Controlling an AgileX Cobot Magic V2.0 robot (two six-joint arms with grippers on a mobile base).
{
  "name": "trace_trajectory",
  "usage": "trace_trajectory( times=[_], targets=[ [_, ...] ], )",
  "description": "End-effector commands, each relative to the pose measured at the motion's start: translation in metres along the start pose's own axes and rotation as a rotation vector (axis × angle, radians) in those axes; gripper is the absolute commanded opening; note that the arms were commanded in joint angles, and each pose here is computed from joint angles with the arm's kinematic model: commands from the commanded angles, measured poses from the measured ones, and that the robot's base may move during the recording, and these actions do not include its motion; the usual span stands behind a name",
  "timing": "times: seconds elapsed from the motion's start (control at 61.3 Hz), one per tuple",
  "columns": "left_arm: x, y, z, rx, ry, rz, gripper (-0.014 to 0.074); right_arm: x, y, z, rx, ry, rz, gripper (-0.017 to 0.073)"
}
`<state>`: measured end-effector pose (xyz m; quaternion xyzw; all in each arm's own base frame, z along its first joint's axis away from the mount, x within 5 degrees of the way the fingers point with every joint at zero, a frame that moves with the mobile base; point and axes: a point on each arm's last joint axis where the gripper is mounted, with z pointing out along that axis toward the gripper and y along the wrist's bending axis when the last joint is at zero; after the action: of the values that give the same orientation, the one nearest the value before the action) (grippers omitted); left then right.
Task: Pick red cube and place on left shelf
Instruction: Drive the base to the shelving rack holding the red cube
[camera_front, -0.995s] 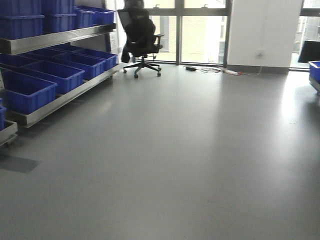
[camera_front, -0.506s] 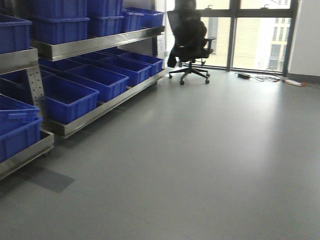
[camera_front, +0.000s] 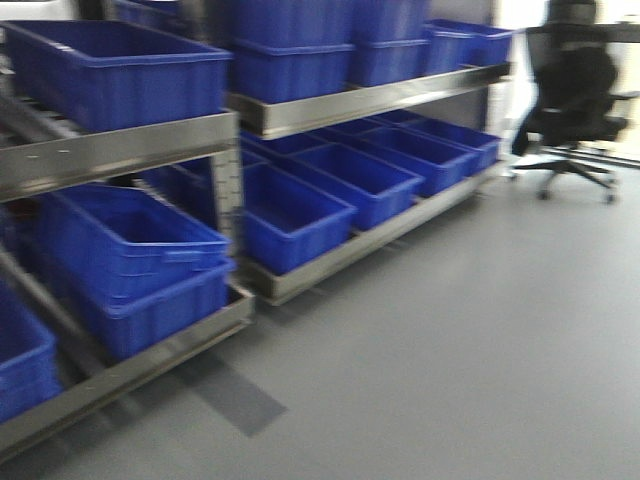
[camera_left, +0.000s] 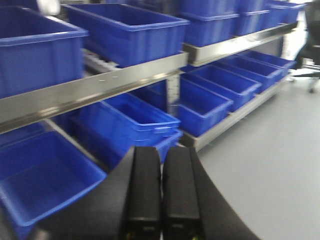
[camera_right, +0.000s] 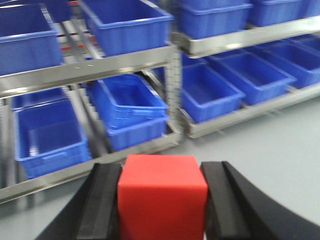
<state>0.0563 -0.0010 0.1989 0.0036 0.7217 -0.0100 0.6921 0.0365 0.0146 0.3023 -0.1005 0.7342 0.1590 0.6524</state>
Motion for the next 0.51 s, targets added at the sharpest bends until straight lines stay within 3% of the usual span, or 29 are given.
trace_trajectory(
  times=[0.0,0.489],
  targets=[
    [-0.001,-0.0002,-0.0003,0.004,-0.08,-0.008,0.0101,-0.0162,0.0011,-0.0022,-0.001,-0.108,-0.014,0.0139],
    [-0.001,-0.0002,-0.0003,0.004,-0.08,-0.008,0.0101,-0.0162,0.0011,-0.0022,-0.001,-0.108,-0.014,0.0139]
  ],
)
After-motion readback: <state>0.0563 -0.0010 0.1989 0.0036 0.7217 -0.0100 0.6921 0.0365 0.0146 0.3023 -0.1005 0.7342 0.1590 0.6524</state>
